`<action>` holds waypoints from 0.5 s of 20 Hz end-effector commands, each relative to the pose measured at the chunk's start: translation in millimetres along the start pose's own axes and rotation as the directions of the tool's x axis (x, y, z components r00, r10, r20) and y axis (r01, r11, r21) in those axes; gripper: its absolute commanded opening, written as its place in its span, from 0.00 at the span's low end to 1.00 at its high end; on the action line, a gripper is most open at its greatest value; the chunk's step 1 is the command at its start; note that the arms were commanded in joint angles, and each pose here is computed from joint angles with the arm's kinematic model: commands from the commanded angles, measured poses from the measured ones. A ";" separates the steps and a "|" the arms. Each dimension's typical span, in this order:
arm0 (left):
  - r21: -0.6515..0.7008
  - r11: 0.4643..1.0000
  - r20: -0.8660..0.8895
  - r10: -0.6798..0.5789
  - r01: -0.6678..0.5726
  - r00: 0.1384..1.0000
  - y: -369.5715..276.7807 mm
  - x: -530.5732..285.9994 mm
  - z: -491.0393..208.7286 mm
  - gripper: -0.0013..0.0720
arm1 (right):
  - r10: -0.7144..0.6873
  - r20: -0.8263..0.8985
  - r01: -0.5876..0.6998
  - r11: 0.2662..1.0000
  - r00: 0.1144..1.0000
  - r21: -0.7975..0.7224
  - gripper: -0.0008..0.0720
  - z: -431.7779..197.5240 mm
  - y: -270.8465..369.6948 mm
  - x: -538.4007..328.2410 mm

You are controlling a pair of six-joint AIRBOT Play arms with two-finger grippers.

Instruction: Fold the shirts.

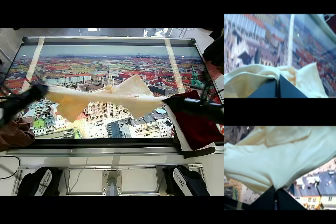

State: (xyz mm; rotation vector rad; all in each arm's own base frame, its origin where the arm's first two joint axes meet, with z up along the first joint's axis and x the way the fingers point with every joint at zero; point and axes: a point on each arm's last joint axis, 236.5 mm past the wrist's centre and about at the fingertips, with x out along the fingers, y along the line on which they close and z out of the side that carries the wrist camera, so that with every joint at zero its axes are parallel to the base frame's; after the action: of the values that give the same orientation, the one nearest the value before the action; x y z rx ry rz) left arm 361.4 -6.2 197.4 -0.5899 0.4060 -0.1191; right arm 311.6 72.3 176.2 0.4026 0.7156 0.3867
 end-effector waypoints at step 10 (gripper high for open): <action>0.487 0.851 0.481 -0.072 -0.198 0.874 -173.3 -225.5 179.5 0.03 | 0.048 0.627 0.280 0.866 0.777 -0.413 0.02 156.7 174.7 -253.1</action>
State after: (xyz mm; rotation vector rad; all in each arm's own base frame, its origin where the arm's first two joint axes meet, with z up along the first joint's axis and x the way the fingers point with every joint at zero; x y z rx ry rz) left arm 226.2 6.6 489.8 -0.0580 -0.1150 0.0521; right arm 203.6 70.3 494.9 -0.0033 -0.0358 0.2740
